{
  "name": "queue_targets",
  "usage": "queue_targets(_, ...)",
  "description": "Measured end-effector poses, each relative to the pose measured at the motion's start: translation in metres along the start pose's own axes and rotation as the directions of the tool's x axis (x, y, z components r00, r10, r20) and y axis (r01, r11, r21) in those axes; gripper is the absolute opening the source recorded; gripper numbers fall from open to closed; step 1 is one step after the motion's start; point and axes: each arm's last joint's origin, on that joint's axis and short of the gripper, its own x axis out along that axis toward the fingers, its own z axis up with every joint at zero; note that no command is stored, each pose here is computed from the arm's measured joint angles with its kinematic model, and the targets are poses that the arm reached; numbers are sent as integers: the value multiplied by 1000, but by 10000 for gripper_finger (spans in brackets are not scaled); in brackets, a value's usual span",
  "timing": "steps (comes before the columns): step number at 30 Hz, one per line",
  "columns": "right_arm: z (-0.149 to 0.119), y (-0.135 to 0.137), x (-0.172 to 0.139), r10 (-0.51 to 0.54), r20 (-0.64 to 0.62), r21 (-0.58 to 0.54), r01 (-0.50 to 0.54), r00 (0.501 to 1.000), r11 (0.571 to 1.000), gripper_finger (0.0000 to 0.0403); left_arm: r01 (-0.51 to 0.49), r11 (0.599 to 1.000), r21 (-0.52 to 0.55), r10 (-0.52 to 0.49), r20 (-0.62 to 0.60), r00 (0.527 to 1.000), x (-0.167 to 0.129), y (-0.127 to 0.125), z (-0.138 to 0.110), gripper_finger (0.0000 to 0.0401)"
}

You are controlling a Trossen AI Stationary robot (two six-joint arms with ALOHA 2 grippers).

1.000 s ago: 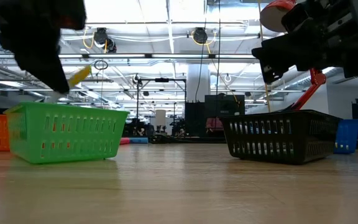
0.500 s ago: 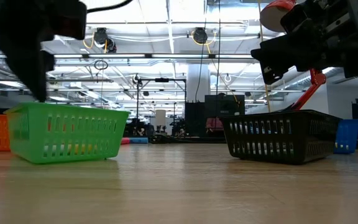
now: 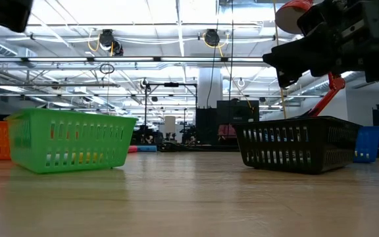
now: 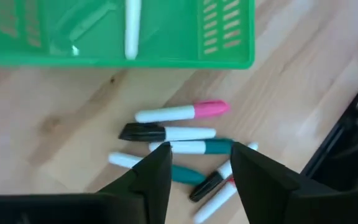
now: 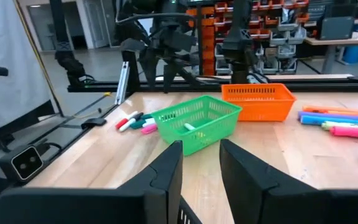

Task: Pick & Place Markers
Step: Put the small red highlighter pen into the green basket

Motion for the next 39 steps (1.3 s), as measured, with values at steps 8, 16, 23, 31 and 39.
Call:
queue_targets(8,0,0,0,1,0,-4,-1,1000,1000,93,-148,976,-158,130,-117,985,38,2,-30,144)
queue_targets(16,0,0,0,1,0,-21,-1,1000,1000,93,-238,944,-228,214,-127,969,67,5,-33,127)
queue_targets(23,0,0,0,2,-1,-8,-2,1000,1000,93,-239,947,-215,221,-105,970,67,7,-32,126)
queue_targets(31,0,0,0,2,-1,-9,-2,1000,1000,93,-154,975,163,168,-74,983,66,3,-36,126)
queue_targets(39,0,0,0,2,0,3,-2,1000,1000,93,24,983,180,-2,-118,993,37,-10,-18,127)
